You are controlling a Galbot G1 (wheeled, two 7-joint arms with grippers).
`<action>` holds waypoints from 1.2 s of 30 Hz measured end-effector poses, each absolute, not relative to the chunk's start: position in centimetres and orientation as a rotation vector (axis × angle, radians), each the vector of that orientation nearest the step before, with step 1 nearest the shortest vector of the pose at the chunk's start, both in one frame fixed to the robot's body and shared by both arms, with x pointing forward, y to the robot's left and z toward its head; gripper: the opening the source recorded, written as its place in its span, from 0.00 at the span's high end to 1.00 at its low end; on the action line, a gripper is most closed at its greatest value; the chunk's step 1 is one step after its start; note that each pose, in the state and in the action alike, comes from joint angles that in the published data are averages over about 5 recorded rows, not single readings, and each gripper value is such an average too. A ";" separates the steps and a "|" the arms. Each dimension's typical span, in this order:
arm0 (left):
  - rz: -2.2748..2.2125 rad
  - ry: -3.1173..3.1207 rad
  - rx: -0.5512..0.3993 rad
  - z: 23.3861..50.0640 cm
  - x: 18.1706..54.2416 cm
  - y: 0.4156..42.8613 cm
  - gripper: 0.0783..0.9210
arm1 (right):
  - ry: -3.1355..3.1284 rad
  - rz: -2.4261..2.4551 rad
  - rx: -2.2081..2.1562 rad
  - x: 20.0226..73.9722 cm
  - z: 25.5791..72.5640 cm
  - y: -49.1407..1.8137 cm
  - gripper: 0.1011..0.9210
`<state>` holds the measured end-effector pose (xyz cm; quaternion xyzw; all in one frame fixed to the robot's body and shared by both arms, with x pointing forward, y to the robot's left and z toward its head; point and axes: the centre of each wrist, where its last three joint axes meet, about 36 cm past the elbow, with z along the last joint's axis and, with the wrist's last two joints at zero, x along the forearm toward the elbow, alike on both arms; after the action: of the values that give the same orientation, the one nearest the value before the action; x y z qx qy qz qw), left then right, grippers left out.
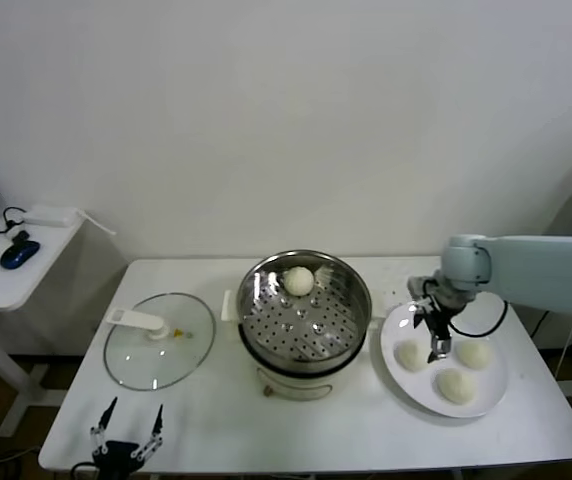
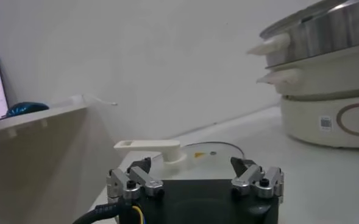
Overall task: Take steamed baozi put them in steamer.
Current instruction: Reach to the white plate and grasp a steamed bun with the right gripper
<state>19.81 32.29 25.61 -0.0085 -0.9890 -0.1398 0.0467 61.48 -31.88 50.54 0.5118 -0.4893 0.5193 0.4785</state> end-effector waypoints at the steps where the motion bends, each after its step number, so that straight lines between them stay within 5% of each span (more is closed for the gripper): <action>1: -0.428 -3.018 -0.026 25.6 19.8 32.3 0.12 | -1.194 1.267 1.246 61.4 50.1 -31.9 0.12; 21: -0.434 -3.017 -0.032 25.3 19.8 32.2 0.12 | -1.202 1.302 1.221 61.7 46.4 -31.8 0.13; 36: -0.437 -3.021 -0.038 25.4 19.9 32.0 0.12 | -1.213 1.332 1.211 62.0 46.7 -31.7 0.37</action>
<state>19.94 32.04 25.42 -0.0124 -0.9887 -0.1430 0.0444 61.99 -31.68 46.72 0.4934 -0.4943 0.5426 0.4667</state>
